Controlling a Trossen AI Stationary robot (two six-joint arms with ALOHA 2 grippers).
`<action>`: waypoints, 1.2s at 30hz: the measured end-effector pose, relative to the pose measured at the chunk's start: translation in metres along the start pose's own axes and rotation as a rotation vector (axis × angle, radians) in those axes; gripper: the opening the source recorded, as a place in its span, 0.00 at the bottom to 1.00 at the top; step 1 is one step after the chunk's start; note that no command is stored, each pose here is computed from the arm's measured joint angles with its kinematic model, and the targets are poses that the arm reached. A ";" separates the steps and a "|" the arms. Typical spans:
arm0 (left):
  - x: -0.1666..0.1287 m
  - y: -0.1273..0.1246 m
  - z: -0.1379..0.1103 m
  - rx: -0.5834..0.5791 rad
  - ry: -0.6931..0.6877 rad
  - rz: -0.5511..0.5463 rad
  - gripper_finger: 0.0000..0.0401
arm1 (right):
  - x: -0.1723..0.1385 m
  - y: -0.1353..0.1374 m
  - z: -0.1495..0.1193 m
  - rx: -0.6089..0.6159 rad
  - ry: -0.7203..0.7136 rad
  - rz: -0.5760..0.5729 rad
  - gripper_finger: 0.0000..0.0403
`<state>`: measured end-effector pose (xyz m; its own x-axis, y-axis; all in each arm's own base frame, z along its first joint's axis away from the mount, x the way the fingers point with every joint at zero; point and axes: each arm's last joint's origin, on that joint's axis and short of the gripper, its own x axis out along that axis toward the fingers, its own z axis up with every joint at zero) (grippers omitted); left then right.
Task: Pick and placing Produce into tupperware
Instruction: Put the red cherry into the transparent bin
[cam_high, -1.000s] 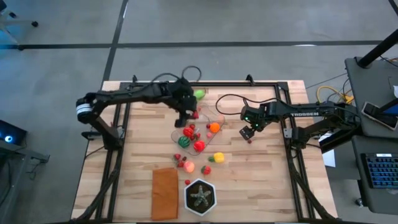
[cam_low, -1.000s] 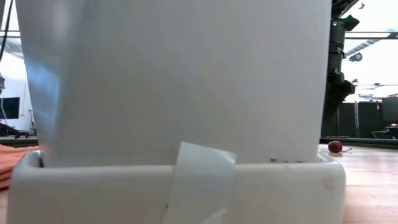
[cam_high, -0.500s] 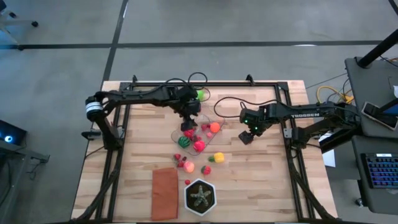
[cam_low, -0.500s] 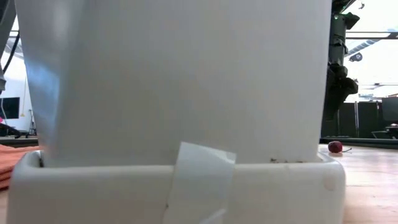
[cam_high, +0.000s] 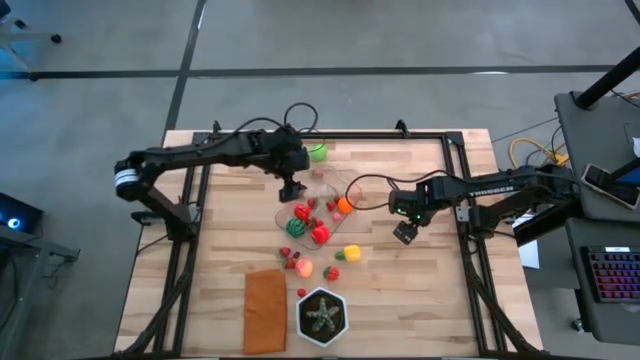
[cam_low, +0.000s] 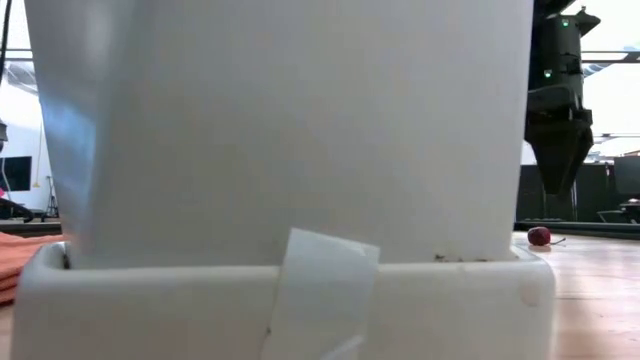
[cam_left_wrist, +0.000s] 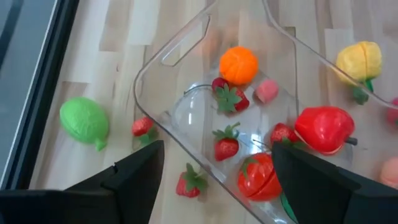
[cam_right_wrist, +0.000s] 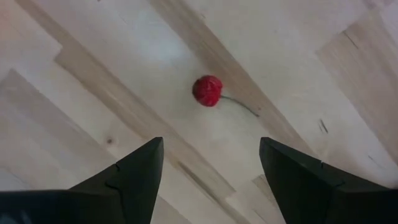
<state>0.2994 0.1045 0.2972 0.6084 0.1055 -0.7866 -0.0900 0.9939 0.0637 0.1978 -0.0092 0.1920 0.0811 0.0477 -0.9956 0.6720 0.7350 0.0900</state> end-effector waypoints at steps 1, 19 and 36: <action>-0.001 0.000 -0.001 0.000 0.004 0.001 0.71 | 0.002 -0.001 0.000 -0.003 0.000 0.000 0.64; -0.003 -0.001 -0.003 -0.006 0.024 -0.005 0.71 | 0.043 0.004 0.011 0.000 0.040 -0.047 0.64; -0.004 -0.001 -0.004 -0.030 0.035 -0.007 0.71 | 0.043 0.013 0.025 0.239 0.025 -0.069 0.64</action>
<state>0.2939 0.1031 0.2974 0.5815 0.0973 -0.8077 -0.1098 0.9931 0.0406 0.2285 -0.0140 0.1506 0.0128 0.0223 -0.9997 0.8309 0.5560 0.0231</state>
